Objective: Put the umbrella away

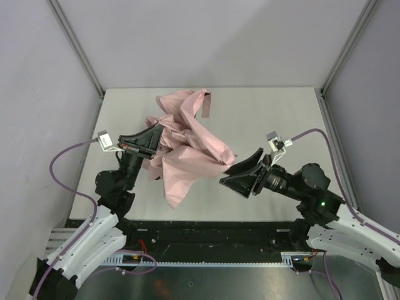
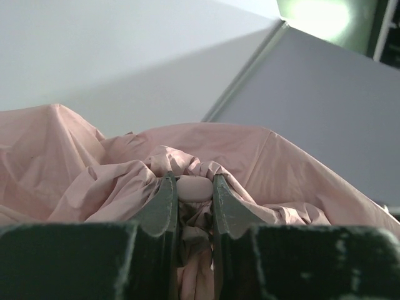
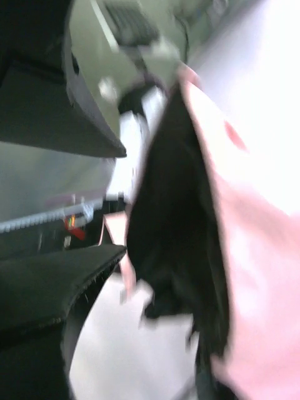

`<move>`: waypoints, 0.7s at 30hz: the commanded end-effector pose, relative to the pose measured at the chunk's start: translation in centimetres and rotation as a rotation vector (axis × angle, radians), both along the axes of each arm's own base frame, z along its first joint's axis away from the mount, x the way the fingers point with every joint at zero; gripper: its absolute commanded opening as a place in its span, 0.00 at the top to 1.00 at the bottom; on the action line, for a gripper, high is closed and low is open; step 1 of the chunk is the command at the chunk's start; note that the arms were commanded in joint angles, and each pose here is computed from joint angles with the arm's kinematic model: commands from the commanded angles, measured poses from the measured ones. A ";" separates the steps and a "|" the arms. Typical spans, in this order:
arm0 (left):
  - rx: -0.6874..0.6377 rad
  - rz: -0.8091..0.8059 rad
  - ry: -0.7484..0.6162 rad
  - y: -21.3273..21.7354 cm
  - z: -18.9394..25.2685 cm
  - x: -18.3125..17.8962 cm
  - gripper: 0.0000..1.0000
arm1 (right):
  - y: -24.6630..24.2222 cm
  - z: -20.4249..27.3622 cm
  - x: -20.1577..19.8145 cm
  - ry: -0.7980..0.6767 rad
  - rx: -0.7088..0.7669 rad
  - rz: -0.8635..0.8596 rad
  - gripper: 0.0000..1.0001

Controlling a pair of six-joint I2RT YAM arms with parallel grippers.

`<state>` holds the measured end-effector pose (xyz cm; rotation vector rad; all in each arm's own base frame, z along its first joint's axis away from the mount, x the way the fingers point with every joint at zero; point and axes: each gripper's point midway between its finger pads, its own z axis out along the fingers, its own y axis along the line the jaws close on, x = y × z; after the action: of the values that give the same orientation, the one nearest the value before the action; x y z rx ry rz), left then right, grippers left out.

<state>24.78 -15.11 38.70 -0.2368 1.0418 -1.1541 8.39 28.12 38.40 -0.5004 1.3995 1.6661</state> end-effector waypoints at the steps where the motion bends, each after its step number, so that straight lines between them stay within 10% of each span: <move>1: 0.120 -0.098 -0.259 -1.2 3.6 -4.5 1.00 | -5.1 -3.2 6.4 -0.063 -0.355 -0.460 0.32; 7: 0.393 -0.349 -0.461 -5.1 2.2 -9.4 1.00 | -8.8 -0.1 8.5 -0.203 -0.515 -0.642 0.24; 21: 0.549 -0.544 -0.646 -6.6 2.9 -13.8 1.00 | -5.6 0.5 4.4 -0.329 -0.517 -0.336 0.08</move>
<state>12.85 -22.32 38.76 0.7609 0.9596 -1.3068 13.85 23.66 37.57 -0.7180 1.6045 0.8917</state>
